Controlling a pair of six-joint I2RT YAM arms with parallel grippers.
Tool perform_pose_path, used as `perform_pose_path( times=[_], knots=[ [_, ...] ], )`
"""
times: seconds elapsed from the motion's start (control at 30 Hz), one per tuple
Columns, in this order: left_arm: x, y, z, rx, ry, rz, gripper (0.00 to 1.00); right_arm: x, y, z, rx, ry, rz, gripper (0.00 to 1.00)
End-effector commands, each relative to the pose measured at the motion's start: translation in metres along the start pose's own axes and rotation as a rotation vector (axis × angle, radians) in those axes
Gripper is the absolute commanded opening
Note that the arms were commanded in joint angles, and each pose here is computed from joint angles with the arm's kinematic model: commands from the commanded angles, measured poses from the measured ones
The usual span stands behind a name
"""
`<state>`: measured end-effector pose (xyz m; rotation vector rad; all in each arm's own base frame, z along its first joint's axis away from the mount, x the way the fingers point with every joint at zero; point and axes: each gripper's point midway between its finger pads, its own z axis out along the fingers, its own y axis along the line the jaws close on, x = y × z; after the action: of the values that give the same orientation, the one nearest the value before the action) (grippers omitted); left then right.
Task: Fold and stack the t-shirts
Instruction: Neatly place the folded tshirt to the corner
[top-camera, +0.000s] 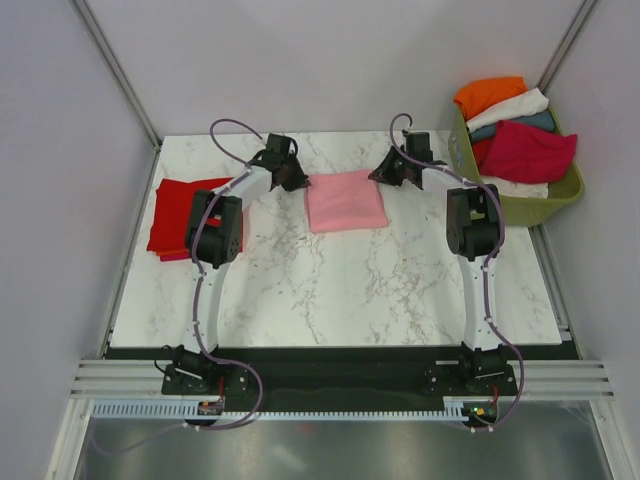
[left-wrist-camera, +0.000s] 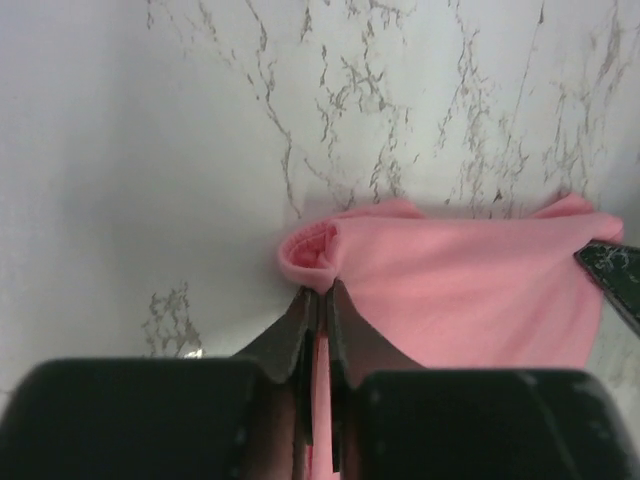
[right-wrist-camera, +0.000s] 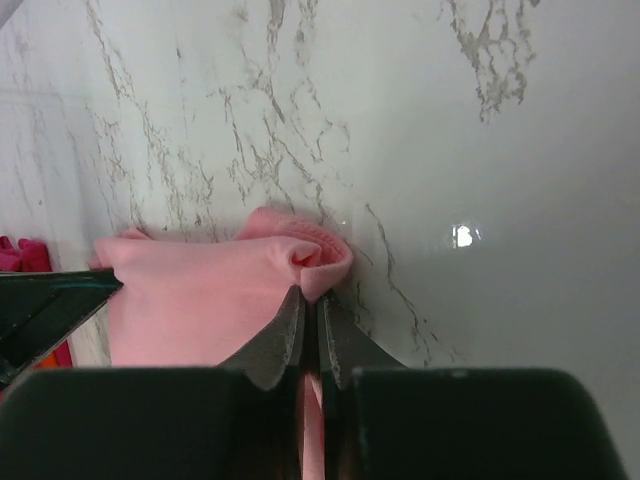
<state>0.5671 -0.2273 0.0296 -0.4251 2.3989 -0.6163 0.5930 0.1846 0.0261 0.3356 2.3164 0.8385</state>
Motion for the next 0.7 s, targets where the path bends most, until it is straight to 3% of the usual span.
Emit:
perform_pose_path(
  times=[0.0, 0.07, 0.43, 0.67],
  knots=[
    [0.003, -0.002, 0.011, 0.013, 0.013, -0.001, 0.02, 0.012, -0.013, 0.007, 0.043, 0.042, 0.013, 0.08],
    [-0.002, -0.004, 0.008, 0.015, -0.001, 0.004, 0.02, 0.006, -0.005, 0.000, 0.032, 0.029, 0.005, 0.00],
    [-0.043, -0.026, -0.071, 0.010, -0.140, 0.098, 0.02, -0.022, 0.068, -0.064, -0.060, -0.055, -0.072, 0.00],
    [-0.080, -0.030, -0.170, 0.023, -0.265, 0.109, 0.02, -0.008, 0.152, -0.114, -0.147, -0.089, -0.178, 0.00]
  ],
)
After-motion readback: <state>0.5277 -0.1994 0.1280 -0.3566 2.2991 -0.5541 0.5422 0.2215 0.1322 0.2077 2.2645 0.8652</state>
